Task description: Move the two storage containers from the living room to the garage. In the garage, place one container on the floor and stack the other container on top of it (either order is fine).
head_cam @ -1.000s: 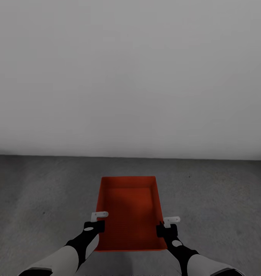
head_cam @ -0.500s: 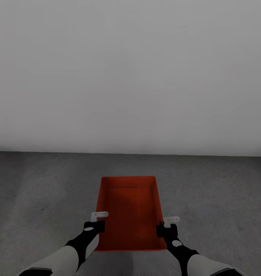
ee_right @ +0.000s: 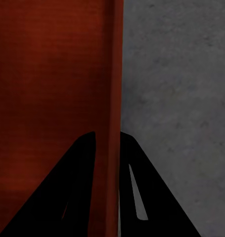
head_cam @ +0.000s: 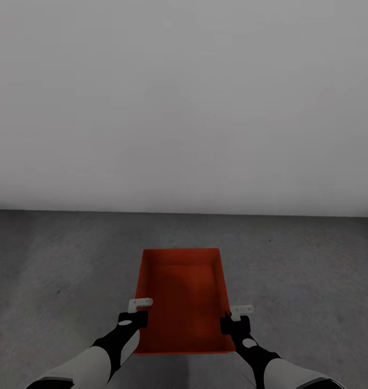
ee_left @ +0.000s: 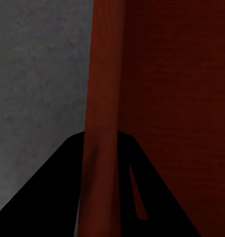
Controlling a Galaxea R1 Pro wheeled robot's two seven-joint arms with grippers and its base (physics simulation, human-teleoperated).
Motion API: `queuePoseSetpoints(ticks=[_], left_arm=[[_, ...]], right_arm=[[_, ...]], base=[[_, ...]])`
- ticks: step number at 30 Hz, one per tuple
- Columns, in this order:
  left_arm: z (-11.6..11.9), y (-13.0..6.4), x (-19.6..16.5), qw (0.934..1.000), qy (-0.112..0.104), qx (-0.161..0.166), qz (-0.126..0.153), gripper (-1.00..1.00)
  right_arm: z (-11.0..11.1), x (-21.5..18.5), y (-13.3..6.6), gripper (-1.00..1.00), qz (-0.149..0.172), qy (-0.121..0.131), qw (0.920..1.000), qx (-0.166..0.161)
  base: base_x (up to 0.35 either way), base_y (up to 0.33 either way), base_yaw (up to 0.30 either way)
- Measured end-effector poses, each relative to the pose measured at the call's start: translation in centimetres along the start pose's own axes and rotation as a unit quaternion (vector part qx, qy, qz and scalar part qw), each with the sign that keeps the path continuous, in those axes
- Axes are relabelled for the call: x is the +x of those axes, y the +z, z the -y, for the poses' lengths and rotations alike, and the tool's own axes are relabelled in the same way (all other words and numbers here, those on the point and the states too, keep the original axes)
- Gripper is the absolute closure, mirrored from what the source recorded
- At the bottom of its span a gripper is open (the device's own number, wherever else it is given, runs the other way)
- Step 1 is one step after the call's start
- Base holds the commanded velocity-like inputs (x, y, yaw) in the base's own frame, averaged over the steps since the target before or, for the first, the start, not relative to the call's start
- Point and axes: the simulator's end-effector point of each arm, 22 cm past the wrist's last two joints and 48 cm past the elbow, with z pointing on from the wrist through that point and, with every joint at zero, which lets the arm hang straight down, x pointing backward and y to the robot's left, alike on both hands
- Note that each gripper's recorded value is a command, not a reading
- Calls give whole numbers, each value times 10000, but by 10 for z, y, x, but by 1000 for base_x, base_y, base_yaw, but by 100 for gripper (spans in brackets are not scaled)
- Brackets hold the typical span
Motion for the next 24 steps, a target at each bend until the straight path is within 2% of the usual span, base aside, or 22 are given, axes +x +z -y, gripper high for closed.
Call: queuePoseSetpoints(ticks=[13, 24], left_arm=[[2, 21, 12, 10000, -1, 0, -2, 100], [2, 21, 12, 10000, 2, 1, 4, 100]], right_arm=[[-1, 16, 18, 100, -2, -1, 10000, 0], [-1, 16, 19, 100, 4, 2, 10000, 1]], base=[[0, 0, 0], [0, 0, 0]])
